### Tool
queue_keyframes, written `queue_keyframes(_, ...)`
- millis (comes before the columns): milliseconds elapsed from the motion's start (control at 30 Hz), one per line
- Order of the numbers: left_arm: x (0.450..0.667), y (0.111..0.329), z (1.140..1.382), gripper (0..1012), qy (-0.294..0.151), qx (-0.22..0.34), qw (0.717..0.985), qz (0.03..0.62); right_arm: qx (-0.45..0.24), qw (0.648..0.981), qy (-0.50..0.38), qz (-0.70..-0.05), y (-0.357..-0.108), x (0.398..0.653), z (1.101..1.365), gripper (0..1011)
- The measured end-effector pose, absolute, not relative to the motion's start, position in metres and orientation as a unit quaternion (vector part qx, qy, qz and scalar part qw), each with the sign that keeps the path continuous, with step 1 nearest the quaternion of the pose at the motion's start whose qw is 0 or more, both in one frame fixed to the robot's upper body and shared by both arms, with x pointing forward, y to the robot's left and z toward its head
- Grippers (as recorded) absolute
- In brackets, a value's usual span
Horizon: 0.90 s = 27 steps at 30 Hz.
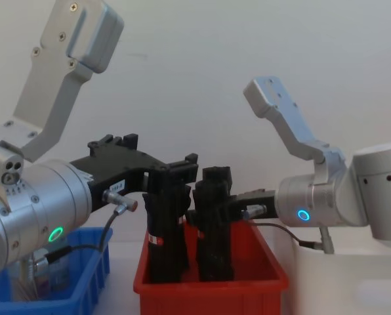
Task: Pick the cotton swabs from the blue box and place them into the white box.
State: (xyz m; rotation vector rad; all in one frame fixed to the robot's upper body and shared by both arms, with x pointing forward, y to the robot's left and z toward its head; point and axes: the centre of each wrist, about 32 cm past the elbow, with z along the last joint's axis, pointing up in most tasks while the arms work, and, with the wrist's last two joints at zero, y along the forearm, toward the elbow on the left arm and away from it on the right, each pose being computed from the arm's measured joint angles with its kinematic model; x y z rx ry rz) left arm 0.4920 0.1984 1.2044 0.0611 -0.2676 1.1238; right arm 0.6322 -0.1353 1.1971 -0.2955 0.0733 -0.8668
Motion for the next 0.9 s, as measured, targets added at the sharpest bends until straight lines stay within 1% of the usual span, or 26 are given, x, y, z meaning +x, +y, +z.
queue_keyframes(300, 0.4920, 0.1984, 1.2044, 1000, -0.126, 0.029, 0.837, 0.531, -0.140, 0.896, 0.041, -0.419, -0.1296, 0.6377, 1.1955, 1002)
queue_keyframes(900, 0.4920, 0.1984, 1.2044, 1000, -0.126, 0.029, 0.837, 0.531, -0.141, 0.894, 0.043, -0.423, -0.1283, 0.6389, 1.1976, 992)
